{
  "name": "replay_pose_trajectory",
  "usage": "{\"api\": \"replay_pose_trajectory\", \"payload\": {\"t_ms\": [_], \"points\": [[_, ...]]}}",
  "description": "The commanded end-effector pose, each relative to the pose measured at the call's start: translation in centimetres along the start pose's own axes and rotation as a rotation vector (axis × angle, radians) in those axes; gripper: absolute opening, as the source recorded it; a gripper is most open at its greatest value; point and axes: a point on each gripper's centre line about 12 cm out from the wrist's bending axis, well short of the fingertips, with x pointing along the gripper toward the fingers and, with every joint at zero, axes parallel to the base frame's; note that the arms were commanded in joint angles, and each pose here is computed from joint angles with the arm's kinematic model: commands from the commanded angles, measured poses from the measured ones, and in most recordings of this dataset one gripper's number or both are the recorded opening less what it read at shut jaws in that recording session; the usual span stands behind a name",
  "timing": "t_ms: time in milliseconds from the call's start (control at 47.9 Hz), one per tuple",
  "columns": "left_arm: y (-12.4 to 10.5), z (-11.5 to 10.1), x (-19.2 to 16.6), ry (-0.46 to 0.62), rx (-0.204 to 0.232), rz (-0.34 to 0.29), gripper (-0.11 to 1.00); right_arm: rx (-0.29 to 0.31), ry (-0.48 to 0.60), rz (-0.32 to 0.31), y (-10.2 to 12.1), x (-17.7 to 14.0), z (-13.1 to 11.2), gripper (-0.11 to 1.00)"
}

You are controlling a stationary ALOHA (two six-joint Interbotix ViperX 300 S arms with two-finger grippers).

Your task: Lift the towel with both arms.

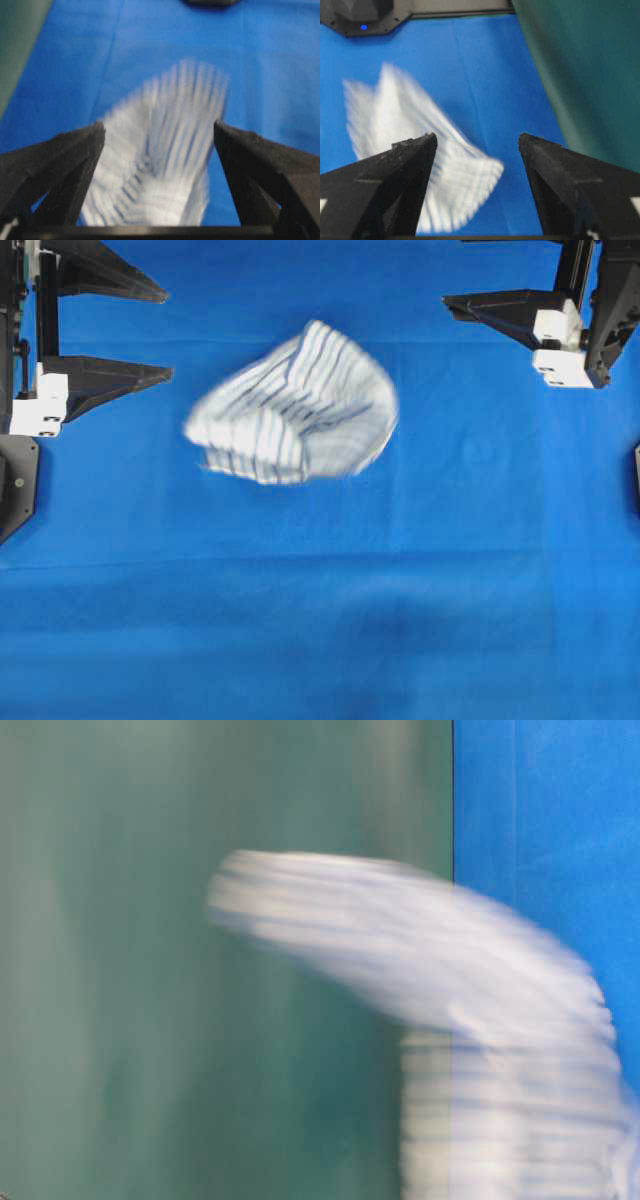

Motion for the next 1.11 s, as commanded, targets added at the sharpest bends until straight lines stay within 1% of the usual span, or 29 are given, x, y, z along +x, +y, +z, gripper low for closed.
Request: {"api": "replay_pose_trajectory", "payload": {"t_ms": [0,125,230,376,417,584,647,689,939,1085], "points": [[0.0,0.5,-0.1,-0.014,-0.005,-0.002,0.94,0.001,-0.029,-0.005,-0.2,-0.7,0.8,0.68],[-0.1,-0.2,0.1,0.005,-0.005,-0.005,0.93,-0.004,-0.009,-0.004,-0.1,-0.2,0.1,0.68],[-0.3,-1.5,0.7,0.035,-0.004,-0.013,0.93,0.001,0.015,0.002,0.1,0.3,-0.8,0.68],[-1.2,-4.9,2.5,0.092,-0.006,-0.042,0.93,-0.003,0.055,0.028,1.1,1.8,-3.0,0.68],[-1.5,-5.9,3.1,0.106,-0.008,-0.052,0.93,-0.001,0.071,0.045,1.6,2.5,-4.0,0.68],[-2.7,-9.8,5.3,0.136,-0.038,-0.081,0.93,0.013,0.125,0.091,3.3,5.2,-7.5,0.68],[-2.9,-11.2,6.0,0.151,-0.042,-0.085,0.93,0.017,0.143,0.106,3.9,6.4,-8.7,0.68],[-3.1,-12.2,6.4,0.165,-0.040,-0.091,0.93,0.021,0.160,0.119,4.5,7.4,-9.9,0.68],[-4.3,-18.7,9.2,0.214,-0.024,-0.116,0.93,0.031,0.218,0.199,7.9,12.3,-14.8,0.67],[-4.8,-22.2,10.7,0.266,-0.014,-0.122,0.93,0.038,0.258,0.223,9.3,14.9,-17.2,0.67]]}}
